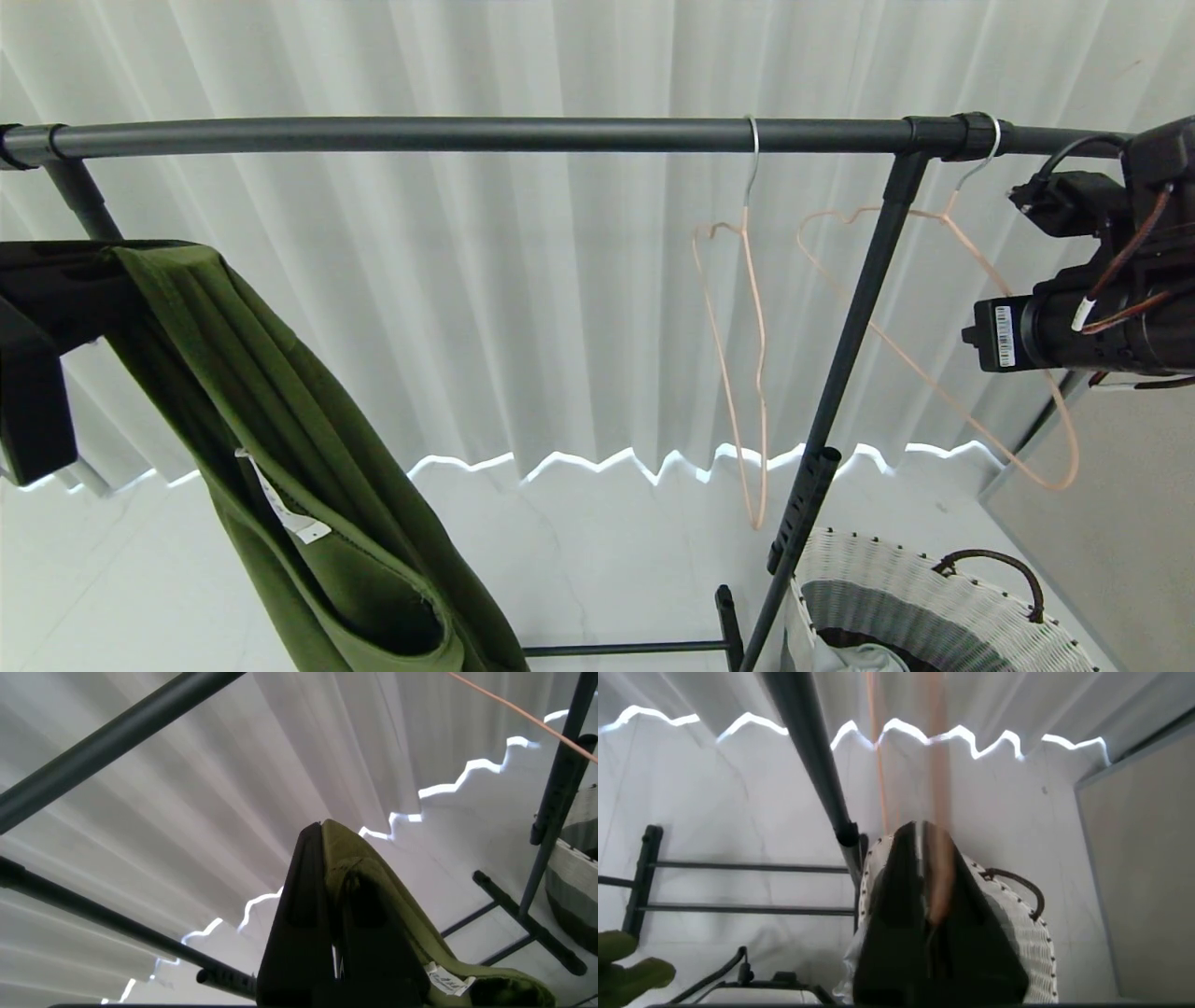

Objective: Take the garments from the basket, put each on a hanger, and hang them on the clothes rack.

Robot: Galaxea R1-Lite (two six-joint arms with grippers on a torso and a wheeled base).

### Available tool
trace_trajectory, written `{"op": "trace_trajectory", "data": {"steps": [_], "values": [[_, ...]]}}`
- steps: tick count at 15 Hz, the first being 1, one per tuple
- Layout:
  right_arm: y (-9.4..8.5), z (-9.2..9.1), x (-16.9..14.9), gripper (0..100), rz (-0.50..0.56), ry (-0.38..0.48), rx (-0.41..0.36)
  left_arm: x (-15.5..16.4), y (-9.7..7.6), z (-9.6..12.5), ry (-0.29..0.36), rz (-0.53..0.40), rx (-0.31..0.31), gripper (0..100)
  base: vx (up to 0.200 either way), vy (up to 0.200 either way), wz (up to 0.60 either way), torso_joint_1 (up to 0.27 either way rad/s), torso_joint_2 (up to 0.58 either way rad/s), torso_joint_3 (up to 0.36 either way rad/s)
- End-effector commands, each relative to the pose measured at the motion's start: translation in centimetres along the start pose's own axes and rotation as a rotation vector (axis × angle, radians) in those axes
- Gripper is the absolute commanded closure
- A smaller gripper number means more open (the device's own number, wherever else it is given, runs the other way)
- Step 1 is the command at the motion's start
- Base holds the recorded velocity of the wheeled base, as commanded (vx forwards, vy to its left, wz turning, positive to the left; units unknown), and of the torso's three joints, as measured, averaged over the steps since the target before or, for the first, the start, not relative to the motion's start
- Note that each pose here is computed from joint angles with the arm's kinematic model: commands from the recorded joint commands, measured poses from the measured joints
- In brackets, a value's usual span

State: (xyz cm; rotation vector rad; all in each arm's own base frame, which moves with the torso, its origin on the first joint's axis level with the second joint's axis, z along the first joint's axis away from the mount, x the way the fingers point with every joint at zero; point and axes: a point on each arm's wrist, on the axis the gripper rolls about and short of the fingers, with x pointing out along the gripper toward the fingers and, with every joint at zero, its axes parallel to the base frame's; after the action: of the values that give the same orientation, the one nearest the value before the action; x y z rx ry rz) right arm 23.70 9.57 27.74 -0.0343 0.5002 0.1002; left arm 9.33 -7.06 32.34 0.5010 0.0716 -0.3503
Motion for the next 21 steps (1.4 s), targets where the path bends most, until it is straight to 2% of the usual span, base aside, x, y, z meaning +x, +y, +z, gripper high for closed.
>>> {"op": "trace_trajectory", "data": {"steps": [1,7,14,16,21], "values": [[-0.1,0.0,0.1,100,-0.002,0.002,0.001,0.0,0.0,0.0,0.001,0.000,0.001,100,0.000,0.000,0.00,0.000,0.00,0.000],[-0.2,0.1,-0.3,100,-0.003,-0.013,0.009,0.0,0.0,0.0,0.000,0.000,0.000,100,0.000,0.000,0.00,0.000,0.00,0.000],[-1.0,0.8,-3.2,100,-0.042,-0.097,0.033,-0.3,0.0,-0.3,0.000,0.000,0.000,100,0.000,0.000,0.00,0.000,0.00,0.000],[-1.3,1.1,-4.4,100,-0.045,-0.145,0.043,-0.3,0.0,-0.3,0.001,0.000,0.002,100,0.000,0.000,0.00,0.000,0.00,0.000],[-1.7,1.3,-5.9,100,-0.082,-0.187,0.009,-0.2,-0.1,-0.4,0.005,-0.002,0.004,100,0.000,0.000,0.00,0.000,0.00,0.000]]}}
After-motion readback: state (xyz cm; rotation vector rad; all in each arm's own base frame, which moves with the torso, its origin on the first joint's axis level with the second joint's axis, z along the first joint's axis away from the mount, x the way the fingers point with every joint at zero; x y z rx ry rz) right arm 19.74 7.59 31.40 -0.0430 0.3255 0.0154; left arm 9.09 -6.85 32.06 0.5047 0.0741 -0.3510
